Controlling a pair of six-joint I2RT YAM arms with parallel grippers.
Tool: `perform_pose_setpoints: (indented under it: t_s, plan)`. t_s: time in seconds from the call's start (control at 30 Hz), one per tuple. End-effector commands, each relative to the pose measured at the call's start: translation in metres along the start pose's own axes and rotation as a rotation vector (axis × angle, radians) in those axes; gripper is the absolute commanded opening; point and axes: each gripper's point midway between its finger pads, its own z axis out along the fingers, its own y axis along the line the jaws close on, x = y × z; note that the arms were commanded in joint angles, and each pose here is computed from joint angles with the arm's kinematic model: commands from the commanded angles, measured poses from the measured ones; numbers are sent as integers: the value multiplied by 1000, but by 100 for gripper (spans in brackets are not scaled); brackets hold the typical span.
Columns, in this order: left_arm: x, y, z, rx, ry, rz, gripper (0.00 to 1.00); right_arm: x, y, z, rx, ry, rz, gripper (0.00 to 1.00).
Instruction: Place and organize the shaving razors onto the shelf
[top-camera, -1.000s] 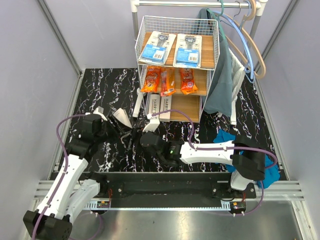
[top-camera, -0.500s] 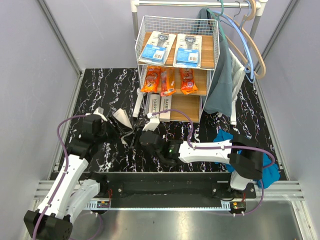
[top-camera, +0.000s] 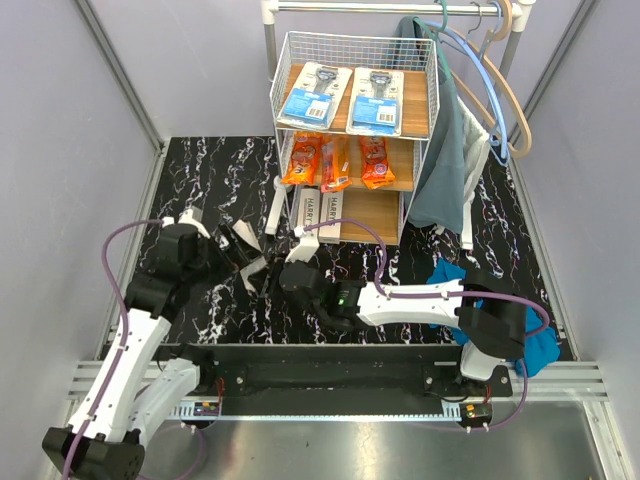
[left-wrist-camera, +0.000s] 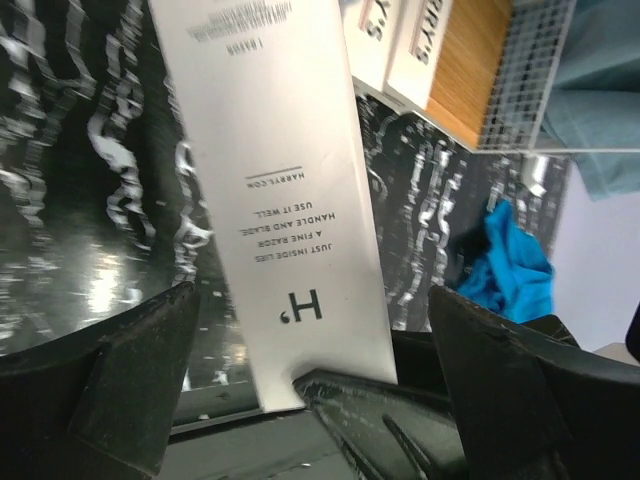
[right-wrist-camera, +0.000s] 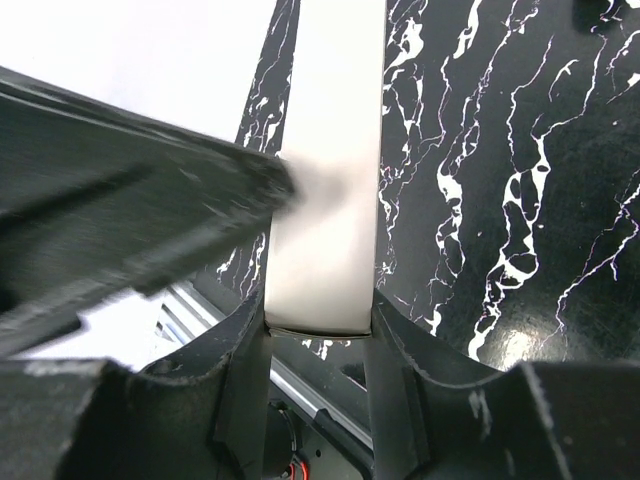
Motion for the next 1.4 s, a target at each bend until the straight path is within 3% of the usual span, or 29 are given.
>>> perform_pose_setpoints:
  t_s: [0.0, 0.2, 0.43, 0.7, 0.9, 1.37]
  plan:
    - [-36, 9, -23, -129, -139, 146, 99, -12, 10, 0, -32, -28, 25, 5]
    - [-49, 33, -41, -269, -203, 225, 99, -13, 2, -14, -35, -25, 71, 2]
    - [-42, 40, -36, -281, -175, 222, 99, -13, -53, -60, 37, -34, 156, 1]
    - [-36, 44, -31, -279, -161, 217, 99, -46, -121, -134, 129, -177, 249, 0]
    - [-32, 46, -25, -275, -141, 215, 99, -66, -154, -165, 185, -278, 272, 0]
    - [-25, 45, -20, -253, -110, 212, 99, -77, -189, -147, 254, -239, 252, 2]
